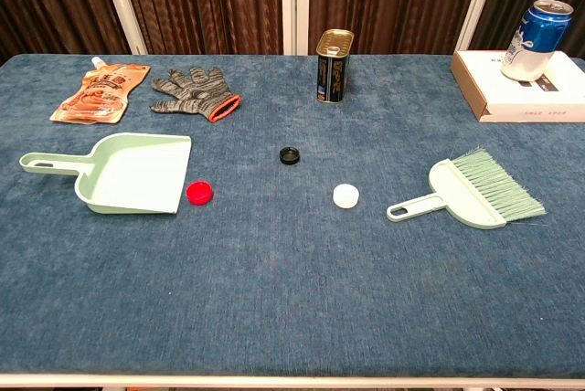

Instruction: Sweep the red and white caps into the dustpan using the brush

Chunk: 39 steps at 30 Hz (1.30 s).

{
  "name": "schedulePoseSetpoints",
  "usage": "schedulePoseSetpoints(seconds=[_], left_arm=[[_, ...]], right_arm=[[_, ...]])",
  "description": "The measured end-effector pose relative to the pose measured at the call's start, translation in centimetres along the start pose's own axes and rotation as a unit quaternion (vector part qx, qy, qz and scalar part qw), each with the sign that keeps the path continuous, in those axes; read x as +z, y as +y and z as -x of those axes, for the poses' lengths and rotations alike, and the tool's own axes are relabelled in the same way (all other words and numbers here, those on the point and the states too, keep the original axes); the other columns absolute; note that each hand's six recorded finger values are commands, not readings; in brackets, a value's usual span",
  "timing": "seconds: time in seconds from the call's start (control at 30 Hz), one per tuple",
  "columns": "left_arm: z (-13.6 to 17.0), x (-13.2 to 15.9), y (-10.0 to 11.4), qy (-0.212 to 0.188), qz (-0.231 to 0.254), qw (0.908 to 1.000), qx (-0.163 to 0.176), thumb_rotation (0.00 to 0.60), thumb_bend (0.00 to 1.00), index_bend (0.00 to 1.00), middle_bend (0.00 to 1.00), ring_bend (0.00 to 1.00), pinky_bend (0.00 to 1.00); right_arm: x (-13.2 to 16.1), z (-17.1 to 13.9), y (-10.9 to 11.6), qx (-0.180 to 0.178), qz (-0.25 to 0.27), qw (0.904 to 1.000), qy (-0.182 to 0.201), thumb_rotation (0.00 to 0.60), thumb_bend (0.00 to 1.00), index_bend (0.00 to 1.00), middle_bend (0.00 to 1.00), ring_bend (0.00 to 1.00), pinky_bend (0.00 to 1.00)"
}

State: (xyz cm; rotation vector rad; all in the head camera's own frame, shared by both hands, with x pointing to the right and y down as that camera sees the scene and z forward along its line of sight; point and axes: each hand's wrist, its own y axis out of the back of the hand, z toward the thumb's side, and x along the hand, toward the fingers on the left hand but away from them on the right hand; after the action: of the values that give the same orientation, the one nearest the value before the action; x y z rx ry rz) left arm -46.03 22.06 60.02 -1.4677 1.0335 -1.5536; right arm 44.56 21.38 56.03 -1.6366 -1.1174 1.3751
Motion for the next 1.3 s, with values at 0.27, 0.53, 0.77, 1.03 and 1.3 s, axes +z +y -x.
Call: schedulePoseSetpoints(seconds=[0.27, 0.53, 0.77, 1.03, 1.3], left_arm=[[-0.1, 0.1, -0.1, -0.001, 0.001, 1.0000, -0.004, 0.600, 0.12, 0.08, 0.03, 0.00, 0.01], [-0.1, 0.1, 0.0, -0.004, 0.000, 1.0000, -0.003, 0.600, 0.12, 0.08, 0.03, 0.00, 0.01], [0.1, 0.0, -0.2, -0.007, -0.001, 0.9999, -0.007, 0.600, 0.12, 0.08, 0.03, 0.00, 0.01], [0.0, -0.2, -0.3, -0.010, -0.001, 0.9999, -0.010, 0.600, 0.12, 0.08, 0.03, 0.00, 0.01], [-0.4, -0.1, -0.7, -0.012, 0.001, 0.9998, -0.016, 0.600, 0.12, 0.08, 0.03, 0.00, 0.01]], right_arm=[[0.5, 0.7, -0.3, 0.008, -0.003, 0.9999, 0.013, 0.600, 0.28, 0.02, 0.15, 0.00, 0.00], [3.4, 3.8, -1.8, 0.059, -0.038, 0.9948, 0.074, 0.600, 0.11, 0.25, 0.26, 0.00, 0.00], [8.4, 8.3, -4.9, 0.111, -0.134, 0.9710, 0.164, 0.600, 0.10, 0.34, 0.32, 0.02, 0.02], [14.4, 11.4, -10.3, 0.131, -0.221, 0.9348, 0.245, 0.600, 0.09, 0.40, 0.32, 0.02, 0.02], [17.5, 11.8, -15.0, 0.128, -0.290, 0.9044, 0.286, 0.600, 0.09, 0.44, 0.35, 0.07, 0.05]])
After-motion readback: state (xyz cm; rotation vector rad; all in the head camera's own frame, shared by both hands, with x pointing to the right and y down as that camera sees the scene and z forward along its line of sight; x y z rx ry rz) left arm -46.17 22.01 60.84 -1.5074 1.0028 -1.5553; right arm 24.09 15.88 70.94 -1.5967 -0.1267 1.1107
